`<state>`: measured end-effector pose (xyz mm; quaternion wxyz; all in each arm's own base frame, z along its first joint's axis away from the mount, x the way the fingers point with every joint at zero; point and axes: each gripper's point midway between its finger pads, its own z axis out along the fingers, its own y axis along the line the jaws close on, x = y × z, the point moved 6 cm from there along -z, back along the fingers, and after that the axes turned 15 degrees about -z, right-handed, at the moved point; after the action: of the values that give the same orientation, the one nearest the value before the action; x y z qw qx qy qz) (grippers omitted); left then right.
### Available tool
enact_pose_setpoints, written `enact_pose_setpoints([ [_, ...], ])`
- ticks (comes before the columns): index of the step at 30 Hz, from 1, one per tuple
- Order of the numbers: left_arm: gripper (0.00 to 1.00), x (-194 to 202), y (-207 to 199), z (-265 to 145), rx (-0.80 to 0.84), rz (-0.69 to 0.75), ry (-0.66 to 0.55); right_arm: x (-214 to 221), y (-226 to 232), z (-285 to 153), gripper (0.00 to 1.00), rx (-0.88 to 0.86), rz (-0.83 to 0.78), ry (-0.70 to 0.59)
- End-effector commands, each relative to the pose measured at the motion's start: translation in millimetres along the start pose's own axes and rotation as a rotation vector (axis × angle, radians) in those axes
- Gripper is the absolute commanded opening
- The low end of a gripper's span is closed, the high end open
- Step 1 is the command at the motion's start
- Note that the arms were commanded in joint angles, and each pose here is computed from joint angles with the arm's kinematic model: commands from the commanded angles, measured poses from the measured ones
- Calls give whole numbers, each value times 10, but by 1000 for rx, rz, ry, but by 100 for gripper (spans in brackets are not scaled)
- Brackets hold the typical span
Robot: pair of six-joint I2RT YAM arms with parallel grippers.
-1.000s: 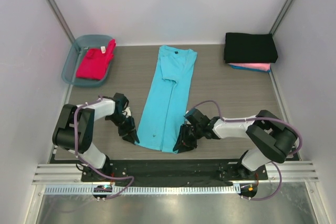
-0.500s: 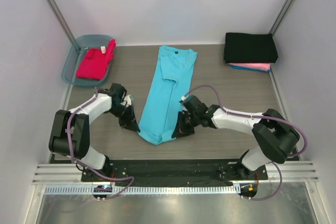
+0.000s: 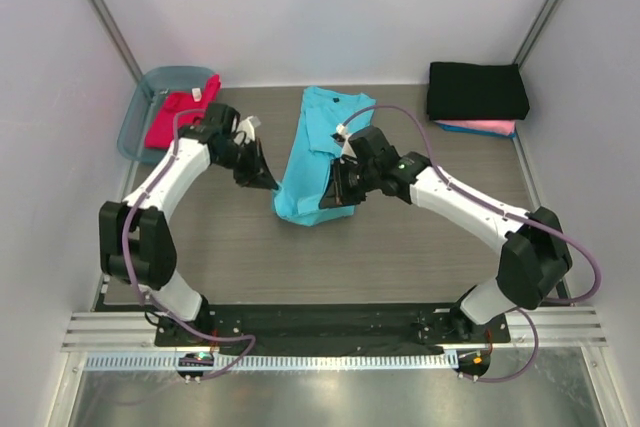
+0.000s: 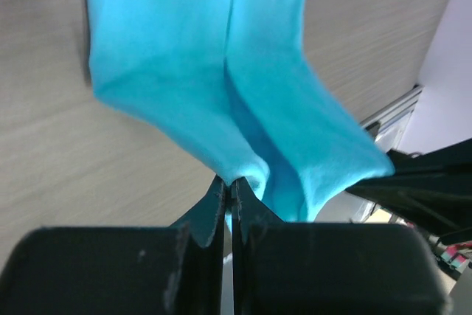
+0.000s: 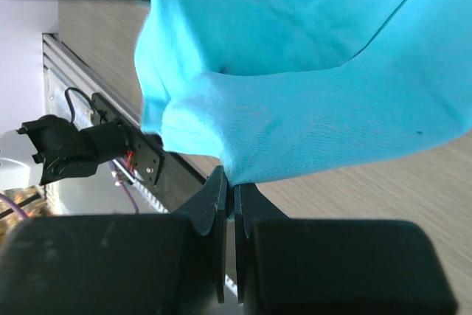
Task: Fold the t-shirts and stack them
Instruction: Fold the tshirt
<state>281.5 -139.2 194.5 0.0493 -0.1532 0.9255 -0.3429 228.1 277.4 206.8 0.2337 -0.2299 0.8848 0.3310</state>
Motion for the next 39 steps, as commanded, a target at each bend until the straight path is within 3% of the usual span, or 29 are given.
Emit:
enact_pose_setpoints([
  [1, 0, -301, -246, -39, 53, 33, -41, -141, -80, -144, 1, 63, -82, -23],
  [6, 0, -533, -421, -26, 73, 49, -54, -167, -356, -137, 1, 121, -43, -27],
  [17, 0, -875, -399, 315, 81, 59, -52, -273, -1115, 54, 1, 169, 81, -67],
  [28, 0, -1314, -436, 598, 73, 106, -90, -466, -1516, 256, 1, 194, 106, -112],
  [39, 0, -1444, -351, 791, 60, 111, -86, -736, -1793, 409, 1, 204, 97, -136],
])
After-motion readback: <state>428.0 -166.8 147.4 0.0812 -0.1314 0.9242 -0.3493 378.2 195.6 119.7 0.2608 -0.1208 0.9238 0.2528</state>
